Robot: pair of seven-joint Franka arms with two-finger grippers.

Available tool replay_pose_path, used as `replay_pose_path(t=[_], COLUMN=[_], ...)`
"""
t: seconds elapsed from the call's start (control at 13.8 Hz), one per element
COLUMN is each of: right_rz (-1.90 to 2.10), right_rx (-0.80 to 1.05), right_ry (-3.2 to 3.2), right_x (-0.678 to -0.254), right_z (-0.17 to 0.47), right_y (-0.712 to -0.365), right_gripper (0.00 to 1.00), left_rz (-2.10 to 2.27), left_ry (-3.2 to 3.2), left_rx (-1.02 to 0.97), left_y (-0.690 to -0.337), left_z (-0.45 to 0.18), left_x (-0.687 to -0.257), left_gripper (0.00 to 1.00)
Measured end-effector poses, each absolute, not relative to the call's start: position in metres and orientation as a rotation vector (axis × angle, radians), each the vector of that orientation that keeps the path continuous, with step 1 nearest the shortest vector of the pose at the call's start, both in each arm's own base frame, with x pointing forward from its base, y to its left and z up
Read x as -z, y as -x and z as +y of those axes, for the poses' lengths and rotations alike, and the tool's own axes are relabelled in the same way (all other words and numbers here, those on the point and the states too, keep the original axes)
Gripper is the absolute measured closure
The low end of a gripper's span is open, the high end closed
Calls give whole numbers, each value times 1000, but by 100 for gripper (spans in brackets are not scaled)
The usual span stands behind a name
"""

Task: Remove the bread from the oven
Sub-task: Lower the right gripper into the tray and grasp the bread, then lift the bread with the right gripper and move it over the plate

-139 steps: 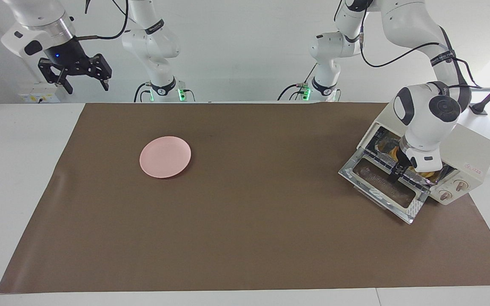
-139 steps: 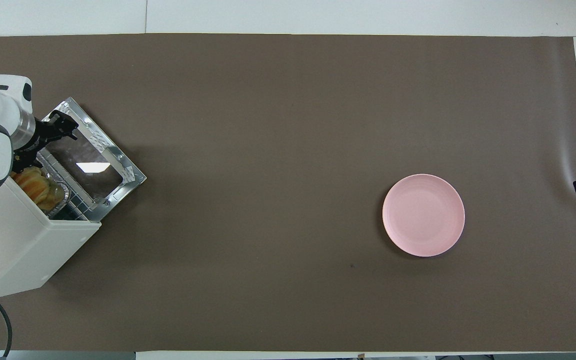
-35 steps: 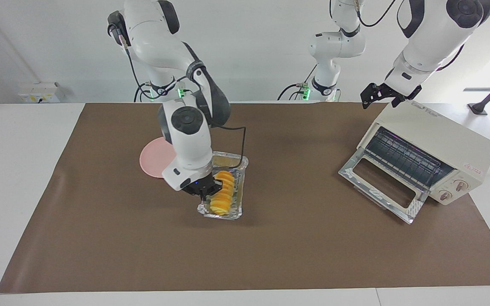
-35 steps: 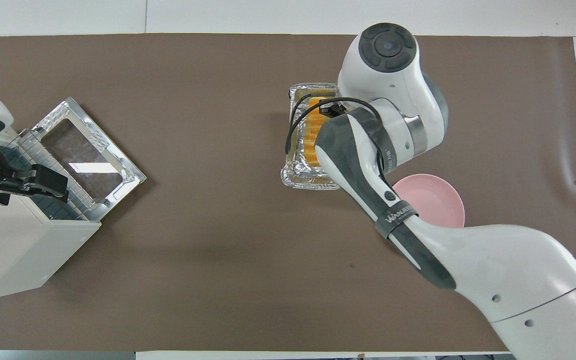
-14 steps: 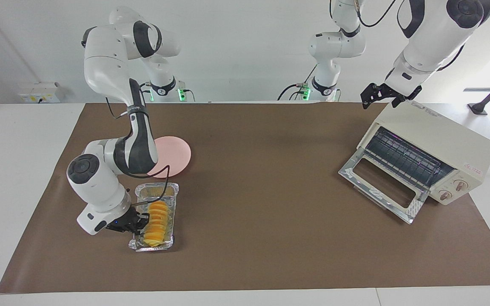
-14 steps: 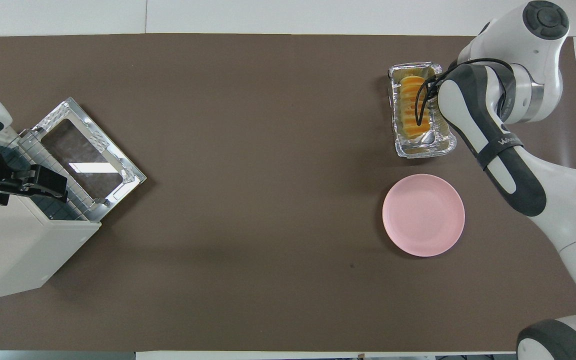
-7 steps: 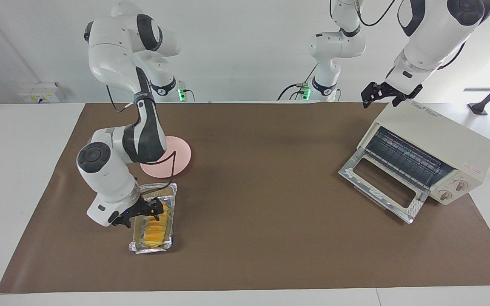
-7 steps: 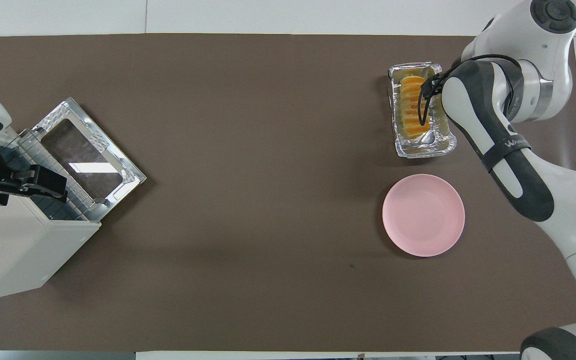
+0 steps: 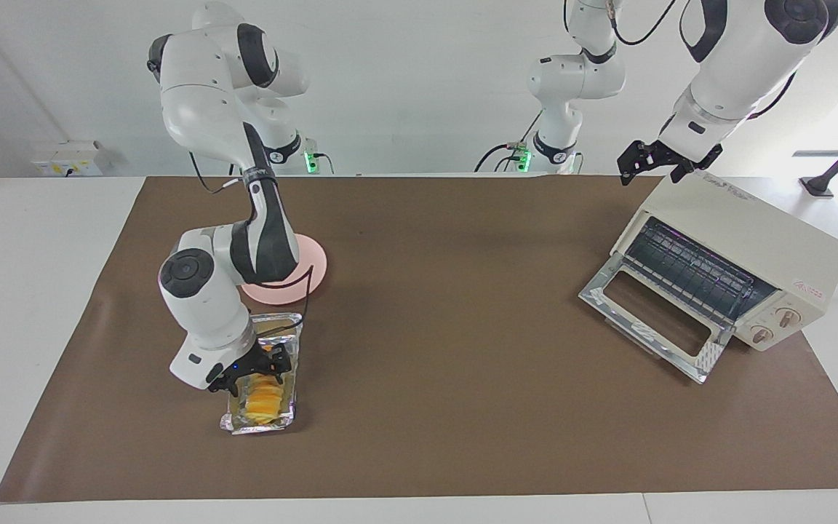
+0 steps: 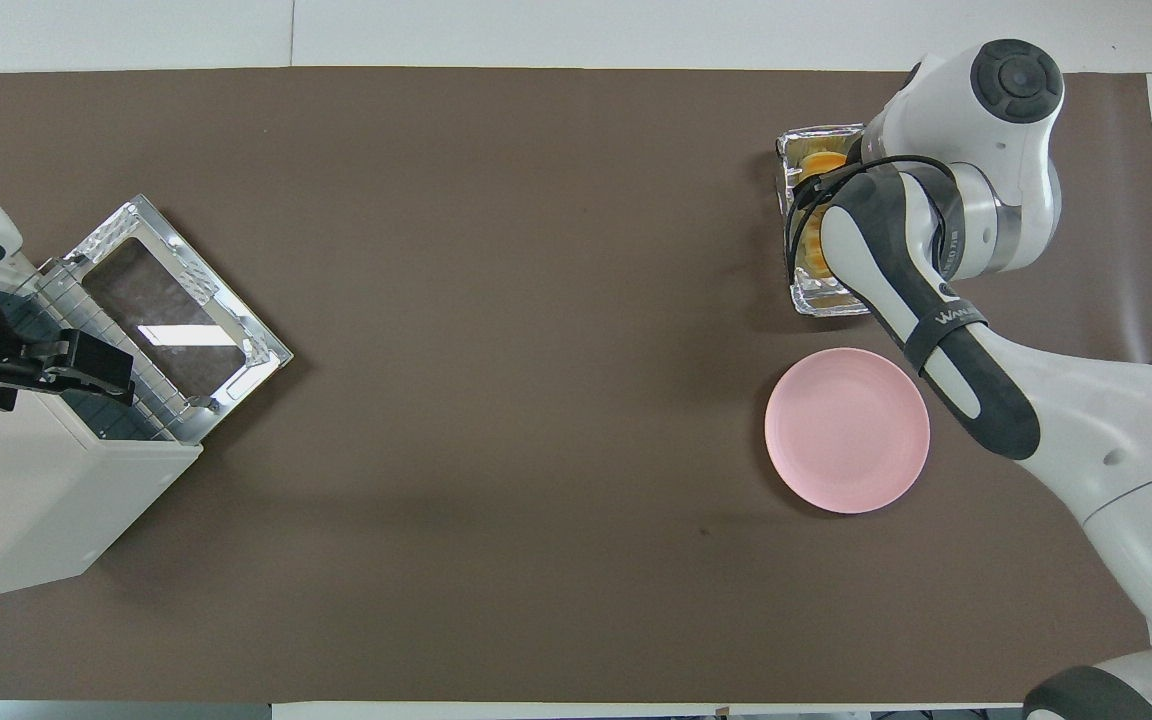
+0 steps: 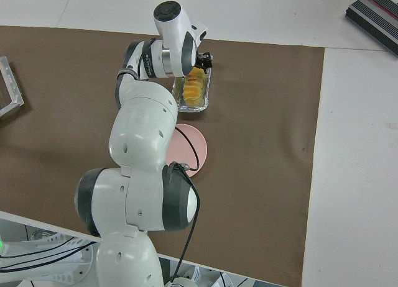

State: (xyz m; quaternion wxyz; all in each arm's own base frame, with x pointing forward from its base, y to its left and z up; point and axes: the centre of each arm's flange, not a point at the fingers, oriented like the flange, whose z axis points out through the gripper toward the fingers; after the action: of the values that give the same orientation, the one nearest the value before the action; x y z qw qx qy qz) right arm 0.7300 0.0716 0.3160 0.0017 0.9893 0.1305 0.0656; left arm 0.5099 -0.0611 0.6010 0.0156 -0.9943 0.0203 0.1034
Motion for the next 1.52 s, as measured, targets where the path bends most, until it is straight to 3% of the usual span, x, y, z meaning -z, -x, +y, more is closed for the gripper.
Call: replay_pose_path(t=[0.22,0.29,0.36,0.51,0.65,0.72,1.08,1.52], right_rz=[380,377,376,376,373,372,369,396], right_rx=[-219,-220,-221,-222,-219,-215,-111,4], right_ry=[-3110,-3110,-3110,-3109,-3109,-3110,-3106,-3082], right_x=[-310,-310,-311,-313,-313,-313,-331,-434], right_z=[73,73,73,73,71,71,68,79], right_y=[-728,-728,-728,-727,-726,-726,-717,-681], right_gripper=[20,26,35,63,81,85,91,91], left_rz=[63,63,63,63,63,63,63,63], left_ry=[3093,3093,3093,3093,3093,3093,3093,3093], left_rx=[-322,-322,-322,-322,-322,-322,-322,-322], left_y=[-510,-510,-510,-510,-510,-510,-510,-510], left_z=[-61,-61,-61,-61,-61,-61,-61,-61], left_x=[-601,-601,-601,-601,-601,-601,-601,-601], left_gripper=[0,0,0,0,0,0,0,0])
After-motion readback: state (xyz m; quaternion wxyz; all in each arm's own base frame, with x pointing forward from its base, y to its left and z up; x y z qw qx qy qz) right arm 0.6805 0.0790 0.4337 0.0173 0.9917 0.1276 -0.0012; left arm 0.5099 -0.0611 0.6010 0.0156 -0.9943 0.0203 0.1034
